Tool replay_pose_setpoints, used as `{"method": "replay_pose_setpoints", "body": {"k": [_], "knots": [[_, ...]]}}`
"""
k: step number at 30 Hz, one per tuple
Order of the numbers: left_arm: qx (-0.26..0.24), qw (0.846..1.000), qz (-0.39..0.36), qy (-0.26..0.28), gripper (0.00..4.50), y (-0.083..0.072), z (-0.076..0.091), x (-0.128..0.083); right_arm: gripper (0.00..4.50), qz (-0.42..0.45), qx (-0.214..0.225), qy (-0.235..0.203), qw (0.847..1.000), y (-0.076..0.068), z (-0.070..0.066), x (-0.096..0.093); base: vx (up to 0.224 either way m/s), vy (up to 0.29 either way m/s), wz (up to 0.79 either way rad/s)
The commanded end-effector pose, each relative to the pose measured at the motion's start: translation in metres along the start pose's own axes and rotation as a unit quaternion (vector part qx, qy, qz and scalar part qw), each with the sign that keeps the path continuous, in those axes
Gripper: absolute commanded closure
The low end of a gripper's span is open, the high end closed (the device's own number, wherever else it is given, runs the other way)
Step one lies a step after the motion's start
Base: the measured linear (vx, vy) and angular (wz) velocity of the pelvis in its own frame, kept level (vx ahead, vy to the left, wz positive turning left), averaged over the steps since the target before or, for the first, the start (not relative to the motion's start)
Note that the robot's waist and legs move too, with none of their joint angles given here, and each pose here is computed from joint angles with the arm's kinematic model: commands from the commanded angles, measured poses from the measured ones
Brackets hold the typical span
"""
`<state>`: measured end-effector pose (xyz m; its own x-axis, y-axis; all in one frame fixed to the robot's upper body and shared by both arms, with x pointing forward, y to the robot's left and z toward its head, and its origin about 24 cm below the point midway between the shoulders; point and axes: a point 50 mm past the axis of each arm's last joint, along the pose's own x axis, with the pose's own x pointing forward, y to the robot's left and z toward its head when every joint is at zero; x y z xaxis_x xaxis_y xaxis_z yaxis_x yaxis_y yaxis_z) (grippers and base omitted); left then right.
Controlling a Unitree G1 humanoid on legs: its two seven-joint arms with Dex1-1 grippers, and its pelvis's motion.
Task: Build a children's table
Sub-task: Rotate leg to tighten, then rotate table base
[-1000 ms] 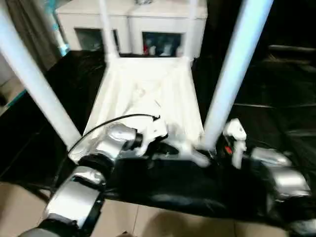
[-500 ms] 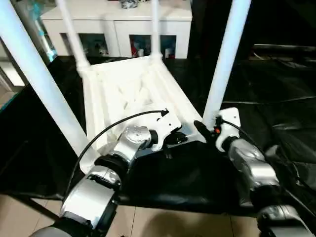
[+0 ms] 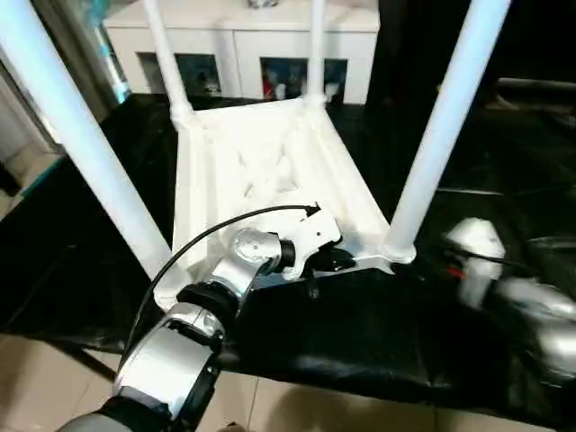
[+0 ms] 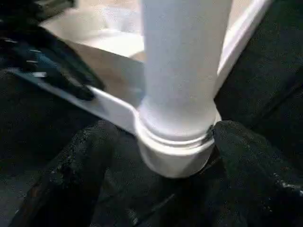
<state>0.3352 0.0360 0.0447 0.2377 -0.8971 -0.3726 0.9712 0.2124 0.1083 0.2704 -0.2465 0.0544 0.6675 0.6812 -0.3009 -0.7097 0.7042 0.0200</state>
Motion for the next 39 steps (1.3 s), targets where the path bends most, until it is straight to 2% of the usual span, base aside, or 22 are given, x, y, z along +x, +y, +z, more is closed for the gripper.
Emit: {"method": "replay_pose_setpoints", "body": {"k": [1, 2, 4, 7, 8, 12, 13, 14, 16, 17, 18, 19, 22, 24, 25, 28, 30, 31, 33, 34, 35, 39], "knots": [[0.021, 1.000, -0.003, -0.021, 4.50, 0.002, 0.009, -0.001, 0.83, 0.013, -0.004, -0.014, 1.000, 0.000, 0.008, -0.004, 0.000, 0.000, 0.00], [0.023, 0.999, -0.005, -0.021, 4.50, 0.002, 0.008, -0.003, 0.83, 0.017, -0.002, -0.014, 1.000, -0.003, 0.012, -0.015, 0.000, 0.000, 0.00], [0.025, 0.999, -0.006, -0.029, 4.50, 0.003, 0.009, -0.006, 0.83, 0.034, 0.003, -0.010, 0.999, -0.001, 0.014, -0.022, 0.000, 0.000, 0.00], [0.018, 0.999, -0.003, -0.049, 4.50, 0.004, 0.011, -0.009, 0.83, 0.067, 0.009, 0.001, 0.998, 0.008, 0.012, -0.022, 0.000, 0.000, 0.00], [0.012, 0.998, -0.002, -0.060, 4.05, 0.004, 0.012, -0.011, 0.83, 0.083, 0.012, 0.007, 0.996, 0.013, 0.011, -0.020, 0.000, 0.000, 0.00], [-0.010, 0.997, -0.016, -0.073, 3.88, -0.003, 0.010, -0.021, 0.83, 0.122, 0.027, 0.002, 0.992, 0.032, 0.008, -0.001, 0.000, 0.000, 0.00], [-0.010, 0.997, -0.016, -0.073, 3.88, -0.003, 0.010, -0.021, 0.83, 0.122, 0.027, 0.002, 0.992, 0.032, 0.008, -0.001, 0.000, 0.000, 0.00], [-0.014, 0.997, -0.013, -0.076, 3.59, -0.007, 0.009, -0.024, 0.83, 0.135, 0.031, -0.001, 0.990, 0.037, 0.007, 0.005, 0.000, 0.000, 0.00], [-0.021, 0.997, 0.000, -0.079, 3.52, -0.013, 0.007, -0.031, 0.83, 0.153, 0.038, -0.005, 0.988, 0.045, 0.008, 0.016, 0.000, 0.000, 0.00], [-0.021, 0.997, 0.000, -0.079, 3.49, -0.013, 0.007, -0.031, 0.83, 0.153, 0.038, -0.005, 0.988, 0.045, 0.008, 0.016, 0.000, 0.000, 0.00], [-0.028, 0.996, 0.011, -0.084, 3.49, -0.018, 0.006, -0.037, 0.83, 0.150, 0.039, -0.012, 0.988, 0.045, 0.009, 0.023, 0.000, 0.000, 0.00], [-0.033, 0.995, 0.018, -0.088, 3.28, -0.021, 0.005, -0.041, 0.83, 0.146, 0.040, -0.018, 0.988, 0.046, 0.010, 0.028, 0.000, 0.000, 0.00], [-0.041, 0.995, 0.029, -0.090, 3.07, -0.026, 0.003, -0.049, 0.83, 0.130, 0.039, -0.030, 0.990, 0.044, 0.012, 0.036, 0.000, 0.000, 0.00], [-0.061, 0.993, 0.051, -0.085, 2.95, -0.037, -0.003, -0.068, 0.83, 0.105, 0.043, -0.050, 0.992, 0.040, 0.016, 0.047, 0.000, 0.000, 0.00], [-0.071, 0.992, 0.058, -0.082, 2.71, -0.041, -0.006, -0.077, 0.83, 0.090, 0.044, -0.057, 0.993, 0.038, 0.018, 0.052, 0.000, 0.000, 0.00], [-0.085, 0.991, 0.068, -0.076, 2.64, -0.049, -0.010, -0.089, 0.83, 0.067, 0.043, -0.065, 0.995, 0.034, 0.021, 0.059, 0.000, 0.000, 0.00], [-0.117, 0.988, 0.074, -0.062, 2.51, -0.065, -0.017, -0.110, 0.83, -0.010, 0.050, -0.067, 0.996, 0.021, 0.022, 0.073, 0.000, 0.000, 0.00], [-0.117, 0.988, 0.074, -0.062, 2.28, -0.065, -0.017, -0.110, 0.83, -0.010, 0.050, -0.067, 0.996, 0.021, 0.022, 0.073, 0.000, 0.000, 0.00], [-0.127, 0.988, 0.068, -0.057, 2.23, -0.071, -0.019, -0.117, 0.83, -0.039, 0.053, -0.070, 0.995, 0.016, 0.024, 0.079, 0.000, 0.000, 0.00], [-0.133, 0.987, 0.067, -0.055, 2.06, -0.074, -0.020, -0.120, 0.83, -0.048, 0.057, -0.072, 0.995, 0.014, 0.025, 0.081, 0.000, 0.000, 0.00], [-0.144, 0.987, 0.059, -0.049, 2.06, -0.081, -0.021, -0.127, 0.83, -0.073, 0.057, -0.073, 0.993, 0.011, 0.027, 0.088, 0.000, 0.000, 0.00], [-0.172, 0.983, 0.048, -0.040, 1.72, -0.091, -0.023, -0.140, 0.83, -0.099, 0.050, -0.067, 0.992, 0.009, 0.029, 0.097, 0.000, 0.000, 0.00]]}}
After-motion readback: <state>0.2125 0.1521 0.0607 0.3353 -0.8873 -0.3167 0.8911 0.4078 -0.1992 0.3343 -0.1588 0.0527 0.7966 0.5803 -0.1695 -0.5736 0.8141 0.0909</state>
